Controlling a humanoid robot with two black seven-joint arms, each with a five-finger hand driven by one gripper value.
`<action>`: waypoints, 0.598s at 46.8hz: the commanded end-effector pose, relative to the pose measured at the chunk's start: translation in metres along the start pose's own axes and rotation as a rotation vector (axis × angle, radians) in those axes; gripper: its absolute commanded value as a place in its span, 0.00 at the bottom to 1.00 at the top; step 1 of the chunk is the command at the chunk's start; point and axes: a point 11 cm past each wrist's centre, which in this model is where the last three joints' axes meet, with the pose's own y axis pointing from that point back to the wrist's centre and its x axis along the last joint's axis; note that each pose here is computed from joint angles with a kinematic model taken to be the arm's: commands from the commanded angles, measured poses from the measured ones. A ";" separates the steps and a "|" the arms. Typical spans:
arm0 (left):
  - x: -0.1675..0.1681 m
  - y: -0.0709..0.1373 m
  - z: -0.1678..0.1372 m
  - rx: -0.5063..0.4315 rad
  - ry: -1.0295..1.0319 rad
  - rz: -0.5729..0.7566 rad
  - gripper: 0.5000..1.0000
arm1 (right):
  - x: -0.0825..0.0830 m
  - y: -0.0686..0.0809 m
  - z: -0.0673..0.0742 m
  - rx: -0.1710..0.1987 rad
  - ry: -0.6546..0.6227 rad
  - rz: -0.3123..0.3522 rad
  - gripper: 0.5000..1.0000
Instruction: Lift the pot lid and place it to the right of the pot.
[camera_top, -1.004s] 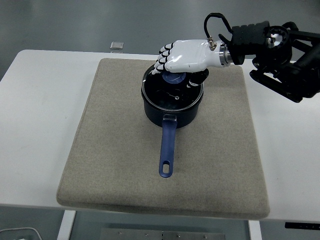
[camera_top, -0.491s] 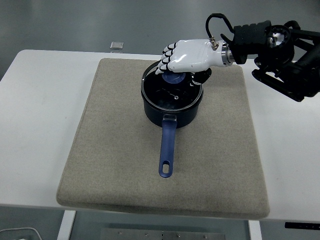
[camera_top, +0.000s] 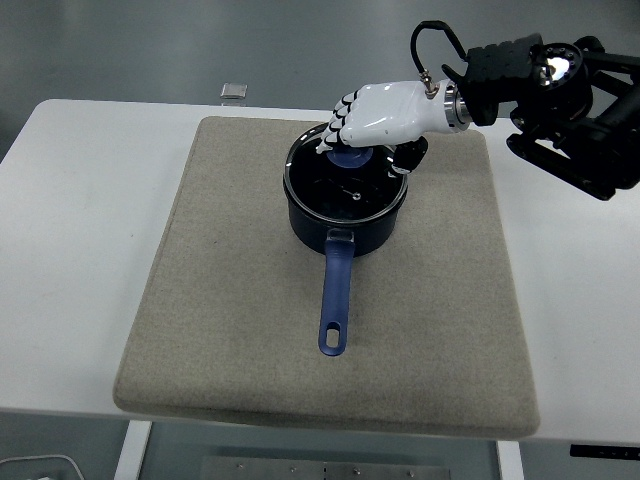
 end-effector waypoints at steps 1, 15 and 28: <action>0.000 0.000 0.001 -0.001 -0.002 0.000 1.00 | 0.004 0.001 -0.002 0.010 -0.018 -0.015 0.80; 0.000 0.000 0.001 -0.001 0.000 0.000 1.00 | 0.022 0.002 -0.012 0.045 -0.046 -0.092 0.80; 0.000 0.000 0.000 0.000 0.000 0.000 1.00 | 0.024 0.001 -0.013 0.047 -0.042 -0.106 0.80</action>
